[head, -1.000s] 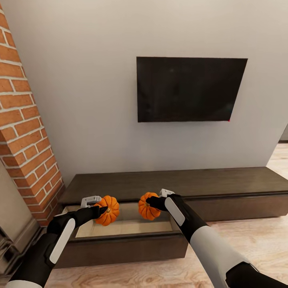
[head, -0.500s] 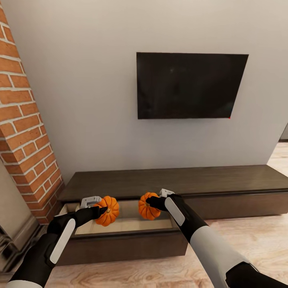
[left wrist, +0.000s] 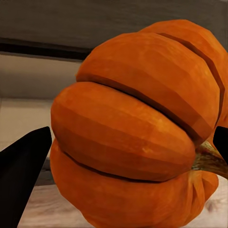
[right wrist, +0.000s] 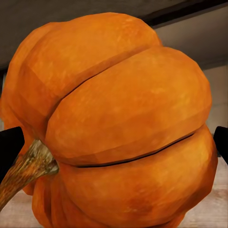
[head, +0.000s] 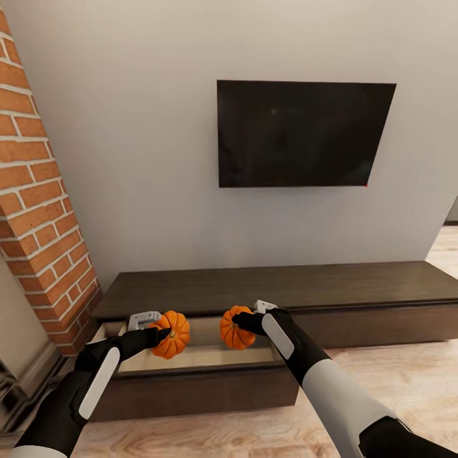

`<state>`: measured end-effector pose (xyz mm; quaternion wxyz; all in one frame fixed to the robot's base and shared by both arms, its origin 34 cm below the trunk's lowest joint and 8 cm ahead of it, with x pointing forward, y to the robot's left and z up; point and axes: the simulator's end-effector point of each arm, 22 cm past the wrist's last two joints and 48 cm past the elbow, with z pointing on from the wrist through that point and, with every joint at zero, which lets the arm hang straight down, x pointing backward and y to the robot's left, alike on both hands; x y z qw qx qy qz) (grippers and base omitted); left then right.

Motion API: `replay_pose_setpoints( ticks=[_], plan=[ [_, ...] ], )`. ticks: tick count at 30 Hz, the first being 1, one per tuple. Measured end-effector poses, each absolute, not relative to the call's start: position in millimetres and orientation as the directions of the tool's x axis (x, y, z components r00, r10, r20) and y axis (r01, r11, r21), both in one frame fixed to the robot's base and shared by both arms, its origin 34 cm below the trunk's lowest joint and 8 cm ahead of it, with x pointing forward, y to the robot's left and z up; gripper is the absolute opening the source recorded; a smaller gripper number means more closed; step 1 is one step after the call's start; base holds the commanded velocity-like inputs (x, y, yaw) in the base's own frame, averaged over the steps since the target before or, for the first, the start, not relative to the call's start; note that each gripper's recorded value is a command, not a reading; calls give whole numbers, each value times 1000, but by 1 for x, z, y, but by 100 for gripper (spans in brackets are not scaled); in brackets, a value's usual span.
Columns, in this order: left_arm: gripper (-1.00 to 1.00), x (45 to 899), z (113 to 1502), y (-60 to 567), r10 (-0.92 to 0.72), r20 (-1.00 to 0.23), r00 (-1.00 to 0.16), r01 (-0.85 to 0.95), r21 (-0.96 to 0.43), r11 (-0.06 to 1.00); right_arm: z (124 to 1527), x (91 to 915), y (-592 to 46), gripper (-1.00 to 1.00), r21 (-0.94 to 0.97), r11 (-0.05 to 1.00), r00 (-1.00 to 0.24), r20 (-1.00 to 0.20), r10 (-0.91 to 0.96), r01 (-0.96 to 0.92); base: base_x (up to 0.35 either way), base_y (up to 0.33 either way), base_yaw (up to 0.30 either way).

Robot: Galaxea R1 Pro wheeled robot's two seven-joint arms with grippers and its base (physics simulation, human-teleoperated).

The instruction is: Place each of the two pumpkins and all three candles from the living room inside a cabinet in the living room (use any cabinet), then make sure every cabinet is closed, and position the cauldron so it is next to a table in the living room.

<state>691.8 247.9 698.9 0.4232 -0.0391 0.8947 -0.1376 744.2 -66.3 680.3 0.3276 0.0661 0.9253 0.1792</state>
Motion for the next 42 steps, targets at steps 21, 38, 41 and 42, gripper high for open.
replay_pose_setpoints(
  ticks=[21,38,41,42],
  plan=[
    [-100,691,694,248,-185,-746,-640,45,-277,960,676,744,-66,-100,373,928,-777,-582,238,5,83,0,0],
    [-100,685,658,248,-185,-743,-643,47,-279,959,642,738,-66,-100,374,927,-777,-583,238,3,0,0,0],
    [-100,684,652,248,-185,-743,-643,46,-279,959,635,737,-66,-100,374,928,-777,-583,238,3,0,0,0],
    [-100,683,650,248,-185,-743,-643,47,-279,959,633,736,-66,-100,373,928,-777,-583,237,3,0,0,0]
  ],
)
